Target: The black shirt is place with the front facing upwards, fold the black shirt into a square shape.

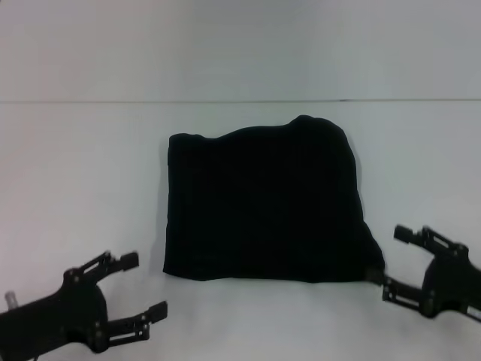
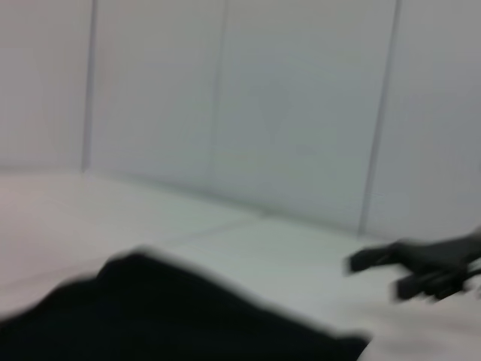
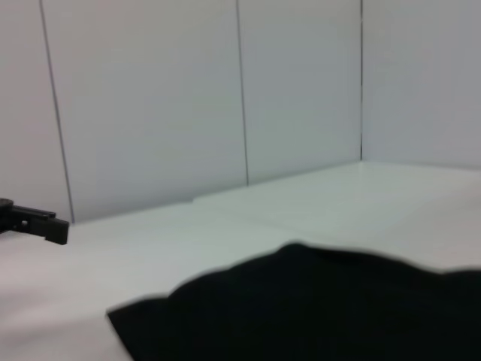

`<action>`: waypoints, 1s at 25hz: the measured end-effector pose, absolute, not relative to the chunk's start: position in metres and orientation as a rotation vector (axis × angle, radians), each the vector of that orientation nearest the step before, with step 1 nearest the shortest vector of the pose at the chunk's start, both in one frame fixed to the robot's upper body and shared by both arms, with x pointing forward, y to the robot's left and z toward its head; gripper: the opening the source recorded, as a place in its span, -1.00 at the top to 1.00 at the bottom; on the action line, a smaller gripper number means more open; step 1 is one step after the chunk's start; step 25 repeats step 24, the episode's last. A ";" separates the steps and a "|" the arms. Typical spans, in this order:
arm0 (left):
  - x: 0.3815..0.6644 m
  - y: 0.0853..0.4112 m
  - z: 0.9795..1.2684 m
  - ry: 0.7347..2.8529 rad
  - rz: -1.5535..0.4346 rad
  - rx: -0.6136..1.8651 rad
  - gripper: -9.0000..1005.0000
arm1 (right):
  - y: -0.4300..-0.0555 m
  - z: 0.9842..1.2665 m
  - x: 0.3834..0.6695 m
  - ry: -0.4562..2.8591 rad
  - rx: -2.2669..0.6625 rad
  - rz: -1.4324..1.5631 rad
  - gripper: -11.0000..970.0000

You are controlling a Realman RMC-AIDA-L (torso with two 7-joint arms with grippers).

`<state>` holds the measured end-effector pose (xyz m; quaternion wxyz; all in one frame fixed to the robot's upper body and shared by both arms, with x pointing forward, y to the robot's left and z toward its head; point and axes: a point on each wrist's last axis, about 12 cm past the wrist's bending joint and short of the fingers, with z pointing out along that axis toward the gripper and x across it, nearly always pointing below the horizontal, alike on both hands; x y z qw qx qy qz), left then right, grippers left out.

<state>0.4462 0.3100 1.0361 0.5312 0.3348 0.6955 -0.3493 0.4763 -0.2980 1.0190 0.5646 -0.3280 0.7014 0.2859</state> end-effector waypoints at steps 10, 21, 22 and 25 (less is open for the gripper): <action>0.454 0.309 1.021 1.771 -0.780 0.726 -0.89 | -0.305 1.003 0.464 1.731 -0.757 0.603 -0.86; 0.458 0.306 1.024 1.750 -0.797 0.742 -0.89 | -0.301 1.004 0.470 1.724 -0.768 0.603 -0.86; 0.459 0.306 1.024 1.751 -0.795 0.740 -0.89 | -0.299 1.005 0.471 1.721 -0.771 0.609 -0.86; 0.460 0.306 1.025 1.748 -0.793 0.740 -0.89 | -0.296 1.005 0.473 1.716 -0.774 0.619 -0.86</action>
